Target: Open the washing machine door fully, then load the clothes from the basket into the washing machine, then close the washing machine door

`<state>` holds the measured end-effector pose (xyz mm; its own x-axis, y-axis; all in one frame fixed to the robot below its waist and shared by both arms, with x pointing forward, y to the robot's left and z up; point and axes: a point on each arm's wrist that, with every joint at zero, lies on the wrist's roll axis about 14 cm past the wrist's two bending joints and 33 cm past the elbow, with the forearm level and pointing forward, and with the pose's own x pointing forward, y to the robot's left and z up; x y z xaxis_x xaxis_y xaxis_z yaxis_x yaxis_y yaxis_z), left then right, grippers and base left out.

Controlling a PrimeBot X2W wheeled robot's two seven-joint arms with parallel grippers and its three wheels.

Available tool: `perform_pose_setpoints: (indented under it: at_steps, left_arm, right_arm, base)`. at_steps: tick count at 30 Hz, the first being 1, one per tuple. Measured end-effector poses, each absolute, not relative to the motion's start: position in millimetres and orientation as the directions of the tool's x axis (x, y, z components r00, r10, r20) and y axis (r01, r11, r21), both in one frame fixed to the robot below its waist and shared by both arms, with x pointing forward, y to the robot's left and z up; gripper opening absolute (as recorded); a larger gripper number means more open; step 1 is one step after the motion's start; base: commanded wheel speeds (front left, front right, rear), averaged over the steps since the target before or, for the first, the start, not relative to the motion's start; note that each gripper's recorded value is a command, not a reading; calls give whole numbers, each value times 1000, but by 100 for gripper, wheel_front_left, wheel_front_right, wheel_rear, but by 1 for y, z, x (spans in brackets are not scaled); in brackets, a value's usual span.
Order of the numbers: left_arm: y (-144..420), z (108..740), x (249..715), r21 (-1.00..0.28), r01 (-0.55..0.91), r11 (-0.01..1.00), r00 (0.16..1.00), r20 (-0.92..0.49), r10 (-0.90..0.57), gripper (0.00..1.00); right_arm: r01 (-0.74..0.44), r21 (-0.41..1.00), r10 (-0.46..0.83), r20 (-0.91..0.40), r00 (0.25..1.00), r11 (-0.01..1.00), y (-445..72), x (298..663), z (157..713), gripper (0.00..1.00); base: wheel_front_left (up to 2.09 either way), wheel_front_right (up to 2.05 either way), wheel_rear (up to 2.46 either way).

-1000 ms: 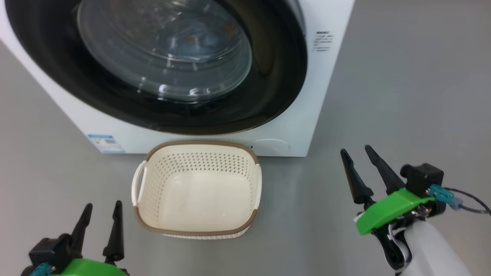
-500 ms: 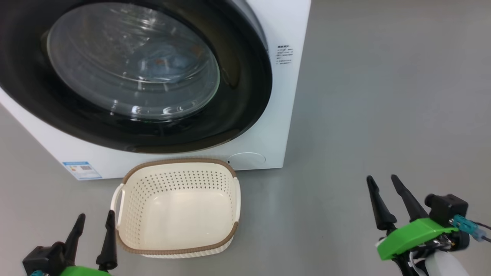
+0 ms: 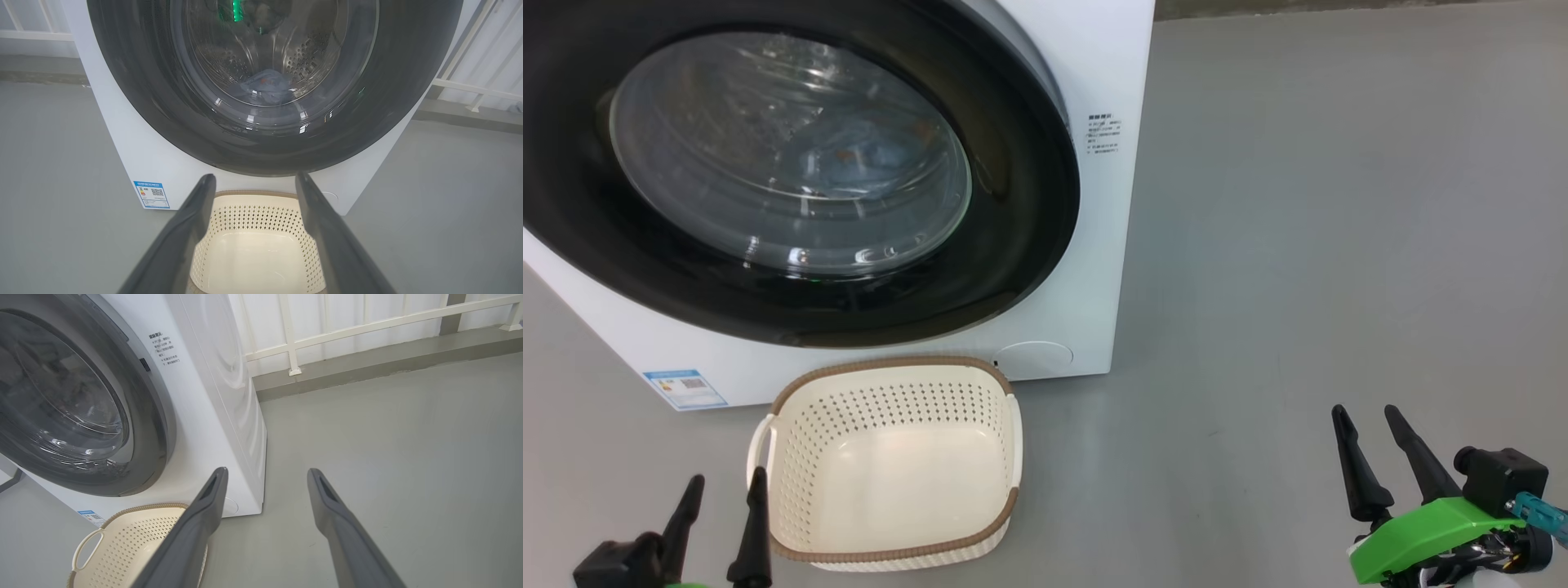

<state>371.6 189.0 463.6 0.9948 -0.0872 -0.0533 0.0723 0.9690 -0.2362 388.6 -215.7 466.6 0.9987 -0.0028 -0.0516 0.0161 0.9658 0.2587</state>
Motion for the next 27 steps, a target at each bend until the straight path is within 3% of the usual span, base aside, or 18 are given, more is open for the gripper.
perform_pose_setpoints:
  at_steps: [27]
  left_arm:
    - [191,460,362,-237,64,970,995,-64,-81,100]
  right_arm:
    - [34,265,-23,-44,999,964,-220,378,468,100]
  base:
    - [0,0,0]
